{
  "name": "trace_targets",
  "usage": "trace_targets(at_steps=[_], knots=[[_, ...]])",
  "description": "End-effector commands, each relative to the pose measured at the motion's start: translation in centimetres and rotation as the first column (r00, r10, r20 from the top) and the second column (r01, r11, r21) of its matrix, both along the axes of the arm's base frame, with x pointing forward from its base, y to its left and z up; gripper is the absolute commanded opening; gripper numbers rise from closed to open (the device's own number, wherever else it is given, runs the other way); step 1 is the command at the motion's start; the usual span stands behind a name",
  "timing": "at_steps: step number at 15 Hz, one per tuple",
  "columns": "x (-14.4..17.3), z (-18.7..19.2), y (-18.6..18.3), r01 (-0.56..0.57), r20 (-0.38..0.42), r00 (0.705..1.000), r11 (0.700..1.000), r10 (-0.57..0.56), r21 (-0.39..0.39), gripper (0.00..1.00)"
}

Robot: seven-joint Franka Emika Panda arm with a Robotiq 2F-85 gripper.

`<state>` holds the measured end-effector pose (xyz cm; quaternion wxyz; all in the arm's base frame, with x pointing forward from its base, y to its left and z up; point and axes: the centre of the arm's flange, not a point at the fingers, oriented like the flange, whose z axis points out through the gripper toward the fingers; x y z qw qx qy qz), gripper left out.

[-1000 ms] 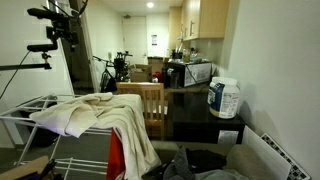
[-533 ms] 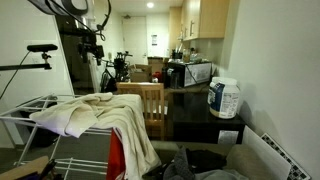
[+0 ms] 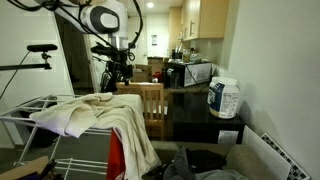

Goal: Cover the Ironing board stand with a towel

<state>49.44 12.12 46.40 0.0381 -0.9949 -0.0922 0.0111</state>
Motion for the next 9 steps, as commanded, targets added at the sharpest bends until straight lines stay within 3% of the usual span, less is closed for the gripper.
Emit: trace_targets(at_steps=[1,9], knots=[[1.9,-4.1,-5.0,0.05,-0.012,0.999,0.999,-0.05,-0.022,1.0],[5.8,-12.2,-10.7,0.272,-0.039,0.961,0.961,-0.274,-0.051,1.0]])
